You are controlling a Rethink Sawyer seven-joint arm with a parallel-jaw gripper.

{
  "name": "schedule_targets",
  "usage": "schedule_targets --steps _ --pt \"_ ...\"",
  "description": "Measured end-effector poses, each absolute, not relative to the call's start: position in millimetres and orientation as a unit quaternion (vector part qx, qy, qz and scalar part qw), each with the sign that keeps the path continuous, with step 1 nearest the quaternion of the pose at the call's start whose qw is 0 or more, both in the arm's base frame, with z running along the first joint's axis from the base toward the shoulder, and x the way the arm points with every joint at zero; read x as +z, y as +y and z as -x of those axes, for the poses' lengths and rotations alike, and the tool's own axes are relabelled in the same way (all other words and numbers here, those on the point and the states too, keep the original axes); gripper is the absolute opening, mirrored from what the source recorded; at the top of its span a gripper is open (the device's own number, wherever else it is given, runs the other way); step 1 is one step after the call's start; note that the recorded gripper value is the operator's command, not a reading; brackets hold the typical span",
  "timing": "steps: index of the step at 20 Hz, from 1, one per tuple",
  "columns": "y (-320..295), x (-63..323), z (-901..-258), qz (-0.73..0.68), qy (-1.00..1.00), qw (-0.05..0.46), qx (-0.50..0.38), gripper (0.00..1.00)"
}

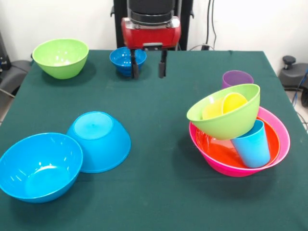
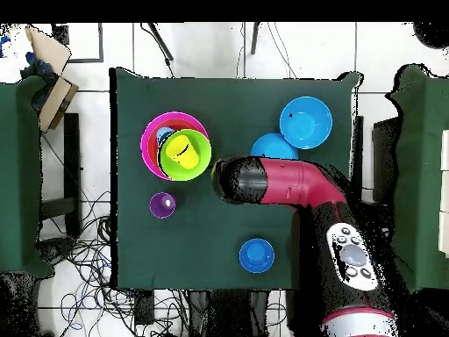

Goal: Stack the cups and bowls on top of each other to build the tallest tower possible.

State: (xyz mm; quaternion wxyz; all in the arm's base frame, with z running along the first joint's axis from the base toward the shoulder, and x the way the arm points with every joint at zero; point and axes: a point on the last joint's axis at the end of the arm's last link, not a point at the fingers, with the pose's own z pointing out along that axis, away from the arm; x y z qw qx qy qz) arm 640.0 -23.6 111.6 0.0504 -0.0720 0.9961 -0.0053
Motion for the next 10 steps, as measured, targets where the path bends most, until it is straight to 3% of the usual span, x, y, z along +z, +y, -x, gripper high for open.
schedule_targets --steps 10 --pt "57 91 -664 0.065 0.996 0.055 0.011 1.0"
